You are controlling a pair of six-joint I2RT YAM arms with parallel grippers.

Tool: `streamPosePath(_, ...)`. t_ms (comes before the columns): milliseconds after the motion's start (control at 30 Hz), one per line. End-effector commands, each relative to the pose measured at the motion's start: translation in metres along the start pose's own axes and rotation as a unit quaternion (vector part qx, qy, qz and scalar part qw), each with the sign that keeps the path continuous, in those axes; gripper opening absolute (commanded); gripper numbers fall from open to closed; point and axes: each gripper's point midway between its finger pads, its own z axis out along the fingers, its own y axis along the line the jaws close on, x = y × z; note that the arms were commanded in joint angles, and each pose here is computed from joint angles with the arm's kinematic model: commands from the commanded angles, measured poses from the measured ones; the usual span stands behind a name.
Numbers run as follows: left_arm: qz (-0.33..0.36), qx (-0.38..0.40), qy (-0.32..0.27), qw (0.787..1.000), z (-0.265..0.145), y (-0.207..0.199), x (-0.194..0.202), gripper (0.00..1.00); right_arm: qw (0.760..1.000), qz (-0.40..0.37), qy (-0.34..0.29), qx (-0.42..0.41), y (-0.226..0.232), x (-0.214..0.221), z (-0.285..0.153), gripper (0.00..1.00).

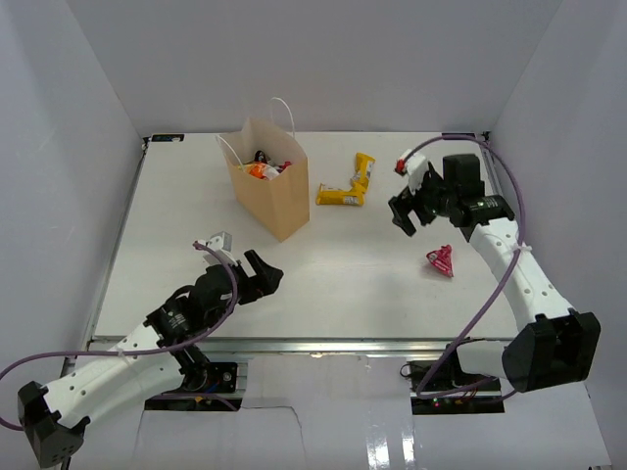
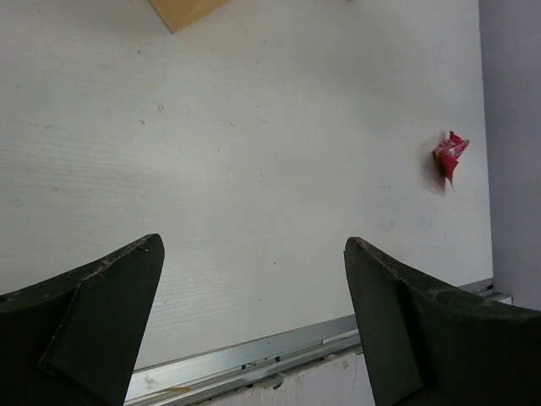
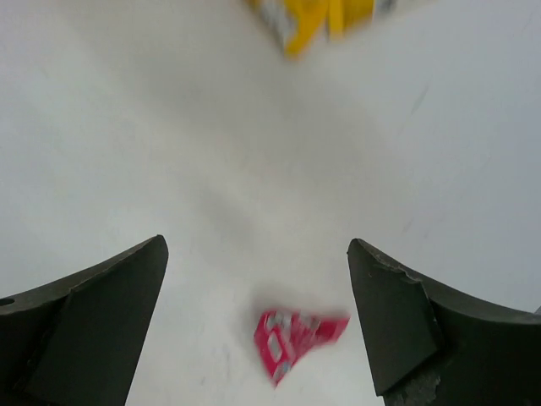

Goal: Place the snacks into the paper bag

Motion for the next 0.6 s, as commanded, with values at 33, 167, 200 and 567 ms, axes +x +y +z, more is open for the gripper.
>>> streamPosePath(33, 0.024, 0.019, -0.009, 0.999, 0.002, -0.016, -0.011, 0.98, 0.973, 0.082, 0.205, 0.061, -0.004, 0.146, -0.027, 0.92)
streamPosePath(167, 0.028, 0.024, -0.017, 0.999, 0.008, -0.019, -0.012, 0.98, 0.927, 0.14, 0.297, 0.182, -0.023, 0.207, -0.04, 0.94)
streamPosePath(200, 0.032, 0.02, -0.013, 0.999, 0.011, -0.017, -0.009, 0.98, 0.921, 0.155, 0.303, 0.186, -0.023, 0.212, -0.038, 0.94)
streamPosePath(567, 0.023, 0.037, 0.024, 0.999, 0.018, -0.022, 0.01, 0.98, 0.852, 0.383, 0.307, 0.182, -0.007, 0.232, 0.008, 1.0)
